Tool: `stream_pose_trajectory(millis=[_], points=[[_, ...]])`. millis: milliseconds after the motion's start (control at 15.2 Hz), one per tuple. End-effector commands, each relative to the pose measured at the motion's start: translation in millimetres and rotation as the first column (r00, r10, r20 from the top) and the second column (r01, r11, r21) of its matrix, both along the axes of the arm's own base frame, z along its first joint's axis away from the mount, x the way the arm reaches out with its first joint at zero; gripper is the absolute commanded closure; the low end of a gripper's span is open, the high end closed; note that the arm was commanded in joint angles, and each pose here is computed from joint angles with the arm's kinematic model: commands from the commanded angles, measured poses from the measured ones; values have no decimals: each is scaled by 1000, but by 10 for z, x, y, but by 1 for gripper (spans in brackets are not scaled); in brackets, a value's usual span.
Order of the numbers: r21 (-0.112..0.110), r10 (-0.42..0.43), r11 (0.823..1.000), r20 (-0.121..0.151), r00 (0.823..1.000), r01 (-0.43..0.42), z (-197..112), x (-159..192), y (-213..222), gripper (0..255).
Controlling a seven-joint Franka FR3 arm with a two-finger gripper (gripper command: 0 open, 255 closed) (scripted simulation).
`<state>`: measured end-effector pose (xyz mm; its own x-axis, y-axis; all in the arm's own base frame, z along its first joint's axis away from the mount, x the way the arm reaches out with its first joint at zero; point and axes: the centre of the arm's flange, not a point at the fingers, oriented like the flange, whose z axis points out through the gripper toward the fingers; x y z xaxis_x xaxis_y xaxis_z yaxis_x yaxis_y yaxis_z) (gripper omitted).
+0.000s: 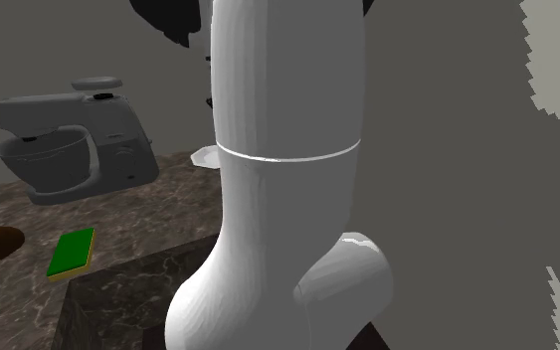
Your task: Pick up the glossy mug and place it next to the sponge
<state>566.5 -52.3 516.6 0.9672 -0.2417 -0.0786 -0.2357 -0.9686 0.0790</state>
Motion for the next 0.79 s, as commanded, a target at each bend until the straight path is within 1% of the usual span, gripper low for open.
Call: stream_pose_trajectory(millis=[0, 66, 726], points=[[0, 0, 1000, 0, 1000, 0, 116, -1, -2, 255], [0, 0, 1000, 0, 1000, 0, 157, -1, -2, 255], [0, 0, 1000, 0, 1000, 0, 165, -536, 1205, 255]])
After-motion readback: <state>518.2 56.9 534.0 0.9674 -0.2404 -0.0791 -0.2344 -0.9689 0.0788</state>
